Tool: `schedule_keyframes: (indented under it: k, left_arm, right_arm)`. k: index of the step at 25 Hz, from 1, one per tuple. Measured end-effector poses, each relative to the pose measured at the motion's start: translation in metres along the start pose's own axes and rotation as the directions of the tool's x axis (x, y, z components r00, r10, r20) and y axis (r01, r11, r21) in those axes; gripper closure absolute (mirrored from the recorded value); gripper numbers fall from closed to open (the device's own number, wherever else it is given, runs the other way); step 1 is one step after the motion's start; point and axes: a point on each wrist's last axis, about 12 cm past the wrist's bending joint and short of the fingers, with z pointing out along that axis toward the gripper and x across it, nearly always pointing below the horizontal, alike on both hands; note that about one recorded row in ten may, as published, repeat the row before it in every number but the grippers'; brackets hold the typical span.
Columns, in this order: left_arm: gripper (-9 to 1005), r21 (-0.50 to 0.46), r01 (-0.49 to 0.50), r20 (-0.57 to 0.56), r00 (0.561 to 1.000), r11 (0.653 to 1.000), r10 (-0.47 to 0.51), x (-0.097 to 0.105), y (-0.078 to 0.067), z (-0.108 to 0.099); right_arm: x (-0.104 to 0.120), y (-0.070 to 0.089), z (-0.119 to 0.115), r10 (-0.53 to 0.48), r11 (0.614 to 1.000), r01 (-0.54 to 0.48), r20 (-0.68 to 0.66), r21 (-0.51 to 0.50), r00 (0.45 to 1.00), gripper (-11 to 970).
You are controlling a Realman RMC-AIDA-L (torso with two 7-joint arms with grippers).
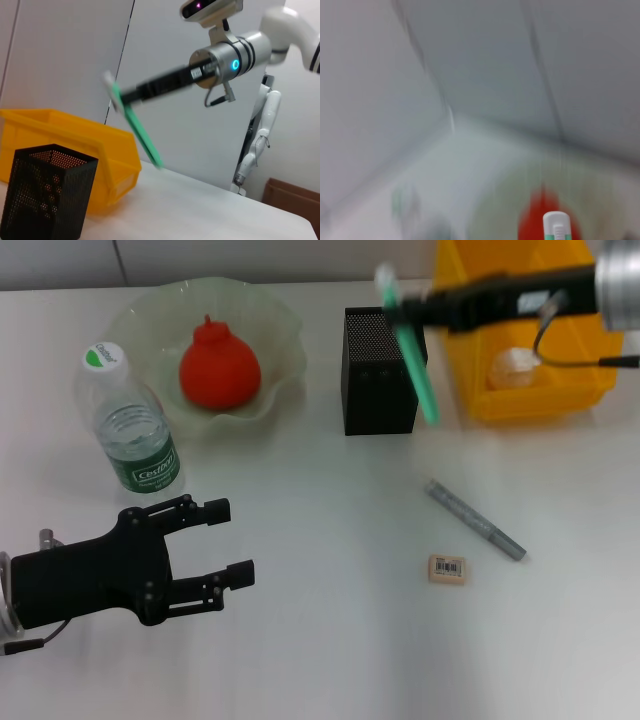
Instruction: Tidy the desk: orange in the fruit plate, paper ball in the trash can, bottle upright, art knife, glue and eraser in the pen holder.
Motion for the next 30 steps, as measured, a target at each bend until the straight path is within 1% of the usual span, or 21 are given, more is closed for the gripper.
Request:
schedule_keyframes:
  k: [1,2,3,4,5,6,8,9,10,12,13,14,18,22,23,25,26,27,28,29,30]
  left_arm:
    - [182,0.0,0.0,0.0,1.0,1.0,0.0,0.0,0.0,0.0]
    - [182,0.0,0.0,0.0,1.0,1.0,0.0,0.0,0.0,0.0]
    - [182,0.002,-0.002,0.0,1.0,1.0,0.002,-0.001,0.001,0.001]
    - [182,0.002,-0.002,0.0,1.0,1.0,0.002,-0.001,0.001,0.001]
    - [182,0.003,-0.003,0.0,1.0,1.0,0.003,-0.001,0.001,0.001]
    - [182,0.002,-0.004,0.0,1.0,1.0,0.004,-0.001,0.001,0.001]
    - [182,0.001,-0.004,-0.001,1.0,1.0,0.004,-0.001,0.001,0.002]
    - [182,0.001,-0.004,-0.001,1.0,1.0,0.004,-0.001,0.001,0.002]
    - [182,0.001,-0.003,0.0,1.0,1.0,0.003,-0.001,0.001,0.002]
    - [181,0.001,-0.003,0.0,1.0,1.0,0.003,-0.001,0.001,0.002]
    - [181,0.001,-0.001,0.0,1.0,1.0,0.001,-0.001,0.001,0.003]
    - [181,0.001,-0.001,0.0,1.0,1.0,0.001,-0.001,0.001,0.003]
    - [181,-0.003,-0.001,0.0,1.0,1.0,0.001,-0.001,0.001,0.002]
    - [181,-0.006,0.0,0.001,1.0,1.0,0.0,0.0,0.001,0.0]
    - [181,-0.005,0.0,0.002,1.0,1.0,0.0,0.0,0.001,-0.001]
    - [181,-0.004,0.0,0.003,1.0,1.0,0.0,-0.001,0.001,-0.001]
    - [181,-0.004,0.0,0.003,1.0,1.0,0.0,-0.001,0.001,-0.001]
    - [181,-0.001,0.001,0.004,1.0,1.0,-0.001,-0.001,0.0,-0.002]
    - [181,0.004,0.004,0.007,1.0,1.0,-0.004,-0.001,0.0,-0.002]
    - [181,0.004,0.004,0.007,1.0,1.0,-0.004,-0.001,0.0,-0.002]
    - [181,0.006,0.005,0.008,1.0,1.0,-0.005,-0.001,-0.001,-0.003]
  right_arm:
    - [0.0,0.0,0.0,0.0,1.0,0.0,0.0,0.0,1.0,774]
    - [0.007,-0.006,0.0,0.014,1.0,-0.013,0.081,-0.012,0.997,773]
    - [0.021,-0.017,0.007,0.033,0.999,-0.029,0.225,-0.02,0.974,772]
    - [0.021,-0.017,0.007,0.033,0.999,-0.029,0.225,-0.02,0.974,771]
    - [0.035,-0.024,0.017,0.018,1.0,-0.019,0.332,0.0,0.943,770]
    - [0.035,-0.024,0.017,0.018,1.0,-0.019,0.332,0.0,0.943,769]
    - [0.046,-0.029,0.032,-0.048,0.997,0.024,0.394,0.067,0.918,768]
    - [0.046,-0.029,0.032,-0.048,0.997,0.024,0.394,0.067,0.918,767]
    - [0.046,-0.031,0.041,-0.075,0.994,0.034,0.402,0.108,0.912,766]
    - [0.045,-0.032,0.047,-0.082,0.991,0.035,0.394,0.126,0.916,764]
    - [0.044,-0.033,0.055,-0.09,0.989,0.039,0.363,0.145,0.928,763]
    - [0.044,-0.033,0.055,-0.09,0.989,0.039,0.363,0.145,0.928,762]
    - [0.048,-0.031,0.069,-0.124,0.983,0.082,0.266,0.163,0.956,758]
    - [0.05,-0.031,0.064,-0.113,0.986,0.074,0.262,0.152,0.958,571]
    - [0.047,-0.029,0.056,-0.112,0.988,0.079,0.267,0.13,0.957,524]
    - [0.038,-0.024,0.042,-0.132,0.989,0.108,0.268,0.103,0.954,491]
    - [0.038,-0.024,0.042,-0.132,0.989,0.108,0.268,0.103,0.954,475]
    - [0.033,-0.021,0.032,-0.147,0.988,0.13,0.256,0.084,0.955,458]
    - [0.019,-0.011,0.014,-0.182,0.983,0.176,0.195,0.044,0.964,441]
    - [0.019,-0.011,0.014,-0.182,0.983,0.176,0.195,0.044,0.964,425]
    - [0.012,-0.003,0.007,-0.207,0.978,0.207,0.135,0.013,0.969,409]
